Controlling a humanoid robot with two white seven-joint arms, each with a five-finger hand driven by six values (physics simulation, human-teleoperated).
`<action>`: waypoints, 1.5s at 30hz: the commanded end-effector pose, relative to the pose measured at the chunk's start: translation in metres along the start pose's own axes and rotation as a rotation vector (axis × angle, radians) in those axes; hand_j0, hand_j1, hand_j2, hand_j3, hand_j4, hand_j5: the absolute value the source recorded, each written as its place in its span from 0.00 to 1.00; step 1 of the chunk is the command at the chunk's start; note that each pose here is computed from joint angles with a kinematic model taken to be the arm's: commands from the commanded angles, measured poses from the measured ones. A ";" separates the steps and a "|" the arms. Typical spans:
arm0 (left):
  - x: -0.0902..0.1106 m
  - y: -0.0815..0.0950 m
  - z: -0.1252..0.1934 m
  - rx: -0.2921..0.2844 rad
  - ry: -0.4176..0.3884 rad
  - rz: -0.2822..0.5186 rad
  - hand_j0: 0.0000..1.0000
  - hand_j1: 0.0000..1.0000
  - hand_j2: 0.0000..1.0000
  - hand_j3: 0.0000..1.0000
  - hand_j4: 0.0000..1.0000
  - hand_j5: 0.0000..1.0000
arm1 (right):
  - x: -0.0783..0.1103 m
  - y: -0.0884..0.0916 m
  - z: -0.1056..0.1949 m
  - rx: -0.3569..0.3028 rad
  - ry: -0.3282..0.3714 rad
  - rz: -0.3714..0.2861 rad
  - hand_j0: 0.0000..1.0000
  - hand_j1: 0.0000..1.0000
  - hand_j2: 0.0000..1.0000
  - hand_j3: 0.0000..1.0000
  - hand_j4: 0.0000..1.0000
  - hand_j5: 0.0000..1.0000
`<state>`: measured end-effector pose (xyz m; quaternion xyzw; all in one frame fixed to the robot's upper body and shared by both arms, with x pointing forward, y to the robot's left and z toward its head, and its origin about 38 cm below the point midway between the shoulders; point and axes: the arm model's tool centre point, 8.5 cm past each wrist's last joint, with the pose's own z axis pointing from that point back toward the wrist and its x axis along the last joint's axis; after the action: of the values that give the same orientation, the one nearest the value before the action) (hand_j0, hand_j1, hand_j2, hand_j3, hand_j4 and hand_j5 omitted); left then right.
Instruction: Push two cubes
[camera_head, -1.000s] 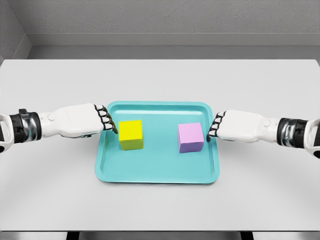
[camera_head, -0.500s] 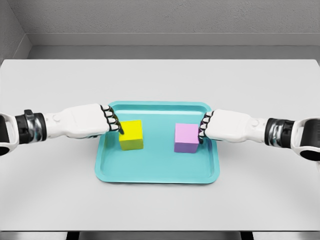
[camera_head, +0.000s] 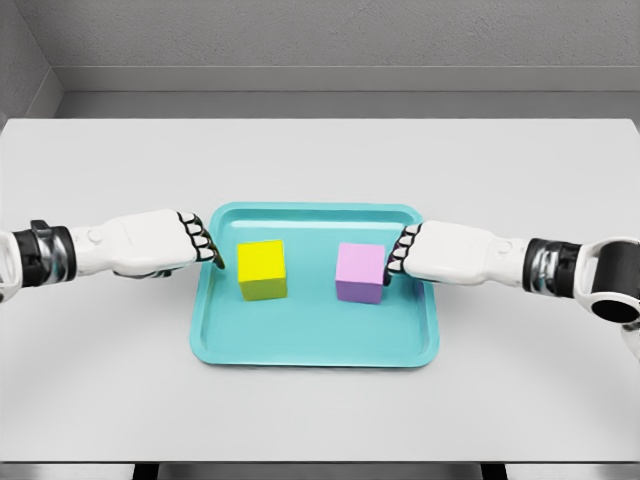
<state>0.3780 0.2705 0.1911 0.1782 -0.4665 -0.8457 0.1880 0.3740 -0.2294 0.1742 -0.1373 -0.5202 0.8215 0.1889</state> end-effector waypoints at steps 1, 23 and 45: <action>0.001 -0.001 -0.003 0.003 -0.003 0.008 0.77 0.77 0.77 0.77 0.77 0.77 | -0.002 0.003 -0.006 -0.017 -0.003 -0.039 0.66 0.66 0.66 0.66 0.66 0.66; 0.022 0.020 -0.021 0.076 -0.057 -0.024 0.77 0.77 0.77 0.77 0.77 0.77 | -0.025 0.010 -0.019 -0.033 0.044 -0.117 0.66 0.66 0.66 0.66 0.66 0.66; 0.023 0.014 -0.023 0.063 -0.049 -0.016 0.79 0.79 0.79 0.79 0.79 0.79 | -0.019 0.006 -0.028 -0.046 0.027 -0.113 0.66 0.66 0.66 0.66 0.66 0.66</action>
<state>0.3702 0.2340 0.1883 0.1662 -0.4964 -0.8367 0.1608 0.4006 -0.2155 0.1601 -0.1246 -0.5447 0.7964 0.2314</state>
